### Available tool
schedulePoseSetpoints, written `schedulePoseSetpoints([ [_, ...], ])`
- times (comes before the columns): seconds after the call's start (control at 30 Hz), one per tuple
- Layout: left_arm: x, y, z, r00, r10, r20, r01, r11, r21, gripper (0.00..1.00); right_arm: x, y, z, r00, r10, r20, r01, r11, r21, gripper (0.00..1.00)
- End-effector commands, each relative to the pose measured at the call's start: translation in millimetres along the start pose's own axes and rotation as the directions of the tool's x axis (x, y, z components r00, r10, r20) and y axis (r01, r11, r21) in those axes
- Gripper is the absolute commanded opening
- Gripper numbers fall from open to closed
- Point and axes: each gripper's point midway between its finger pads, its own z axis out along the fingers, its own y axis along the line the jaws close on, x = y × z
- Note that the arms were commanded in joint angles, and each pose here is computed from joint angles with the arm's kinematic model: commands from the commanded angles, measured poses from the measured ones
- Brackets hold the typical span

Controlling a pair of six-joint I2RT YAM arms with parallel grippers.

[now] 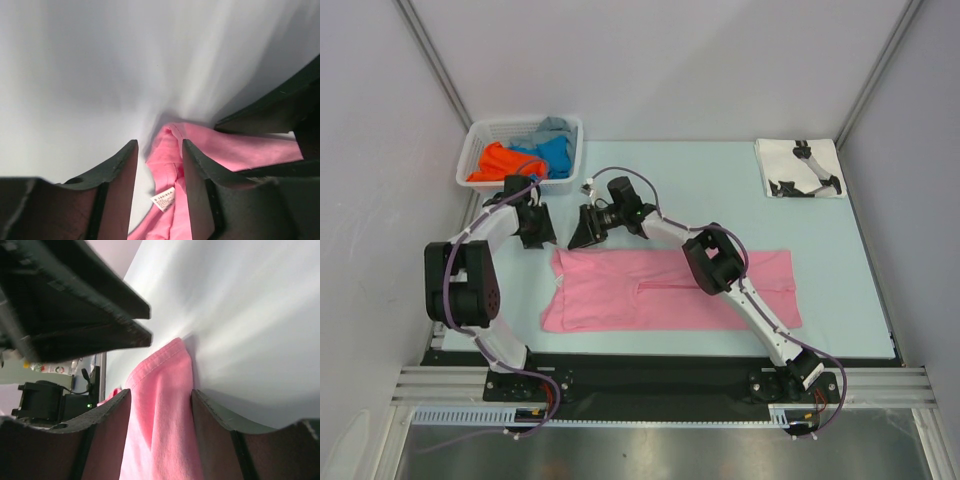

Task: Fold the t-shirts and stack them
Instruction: Fold the tshirt

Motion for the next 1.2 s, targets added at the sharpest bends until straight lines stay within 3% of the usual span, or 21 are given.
schedulePoseSetpoints([
  [0.0,-6.1,-1.2,7.8,0.997,0.064,-0.033,-0.061,0.995,0.078,0.45,10.0,-21.9,-13.1,0.997,0.074,0.001,-0.074,0.997,0.031,0.57],
  [0.13,1.6,-2.0,17.5,0.994,0.086,-0.074,-0.076,0.989,0.127,0.48,11.4,-21.9,-20.1,0.997,0.070,-0.015,-0.069,0.997,0.028,0.57],
  [0.3,1.2,-13.4,18.9,0.995,0.083,-0.063,-0.068,0.977,0.204,0.60,14.2,-19.1,-16.9,0.997,0.067,-0.029,-0.067,0.998,0.012,0.57],
  [0.53,-12.9,-4.5,9.3,0.999,0.040,-0.011,-0.039,0.991,0.131,0.61,20.2,-15.2,-5.6,0.998,0.050,-0.048,-0.050,0.999,0.001,0.57],
  [0.63,-19.3,-13.3,0.5,1.000,0.012,0.016,-0.014,0.986,0.169,0.64,23.1,-16.1,-3.9,0.997,0.053,-0.054,-0.053,0.999,0.000,0.57],
  [0.9,-15.5,-24.2,4.9,0.996,-0.065,-0.068,0.078,0.977,0.201,0.66,26.1,-17.0,-4.5,0.995,0.072,-0.065,-0.072,0.997,0.007,0.57],
  [1.17,16.5,-14.0,14.5,0.984,-0.017,-0.176,0.048,0.984,0.173,0.64,27.9,-18.1,-2.1,0.995,0.068,-0.068,-0.068,0.998,0.000,0.57],
])
